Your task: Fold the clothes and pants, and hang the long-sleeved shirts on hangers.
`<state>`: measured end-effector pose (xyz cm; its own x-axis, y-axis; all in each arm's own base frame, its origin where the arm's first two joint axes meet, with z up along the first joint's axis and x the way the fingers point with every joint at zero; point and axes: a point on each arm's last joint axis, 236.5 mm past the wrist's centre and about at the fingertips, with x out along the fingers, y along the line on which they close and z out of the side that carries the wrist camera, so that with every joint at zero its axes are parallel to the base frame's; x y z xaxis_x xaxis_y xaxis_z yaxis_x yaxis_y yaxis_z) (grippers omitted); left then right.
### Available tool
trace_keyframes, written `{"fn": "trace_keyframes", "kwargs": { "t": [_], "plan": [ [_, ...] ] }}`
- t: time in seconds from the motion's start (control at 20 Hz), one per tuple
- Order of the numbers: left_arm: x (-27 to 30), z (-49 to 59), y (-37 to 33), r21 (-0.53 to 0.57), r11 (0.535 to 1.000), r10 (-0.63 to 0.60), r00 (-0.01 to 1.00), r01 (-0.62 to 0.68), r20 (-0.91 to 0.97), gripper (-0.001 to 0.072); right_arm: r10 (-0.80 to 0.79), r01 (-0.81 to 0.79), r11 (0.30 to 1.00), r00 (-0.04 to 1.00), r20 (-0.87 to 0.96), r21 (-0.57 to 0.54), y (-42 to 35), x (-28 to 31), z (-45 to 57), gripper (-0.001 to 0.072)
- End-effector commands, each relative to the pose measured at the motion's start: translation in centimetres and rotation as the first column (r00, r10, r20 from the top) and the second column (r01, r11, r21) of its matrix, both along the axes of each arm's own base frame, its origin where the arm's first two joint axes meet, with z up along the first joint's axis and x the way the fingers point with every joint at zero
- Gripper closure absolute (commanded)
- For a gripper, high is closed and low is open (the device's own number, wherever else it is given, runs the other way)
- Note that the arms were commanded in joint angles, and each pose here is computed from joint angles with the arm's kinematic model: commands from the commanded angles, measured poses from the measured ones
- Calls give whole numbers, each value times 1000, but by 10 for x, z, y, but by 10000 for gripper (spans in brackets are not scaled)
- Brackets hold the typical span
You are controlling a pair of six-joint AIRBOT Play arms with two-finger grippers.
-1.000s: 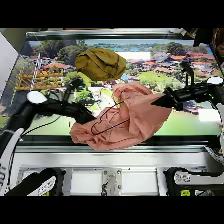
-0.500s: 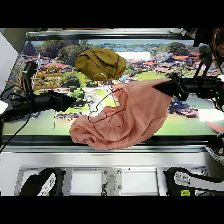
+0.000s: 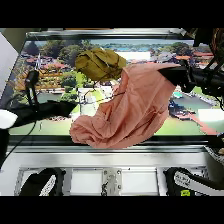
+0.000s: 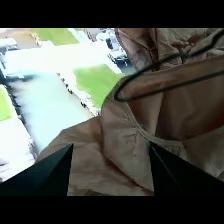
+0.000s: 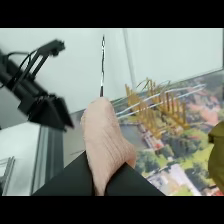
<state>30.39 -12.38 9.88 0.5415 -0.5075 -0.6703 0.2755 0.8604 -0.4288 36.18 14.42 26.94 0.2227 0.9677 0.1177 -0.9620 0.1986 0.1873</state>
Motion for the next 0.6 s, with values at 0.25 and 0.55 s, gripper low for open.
{"fn": "trace_keyframes", "kwargs": {
  "t": [0.25,0.55],
  "plan": [
    [-19,-68,-86,-106,994,3,983,-23,-182,217,-77,76,996,997,20,38,-4,11,17,708],
    [18,-107,-108,-101,988,86,957,-118,-278,218,-76,75,997,996,54,31,-2,1,28,708]
  ]
}}
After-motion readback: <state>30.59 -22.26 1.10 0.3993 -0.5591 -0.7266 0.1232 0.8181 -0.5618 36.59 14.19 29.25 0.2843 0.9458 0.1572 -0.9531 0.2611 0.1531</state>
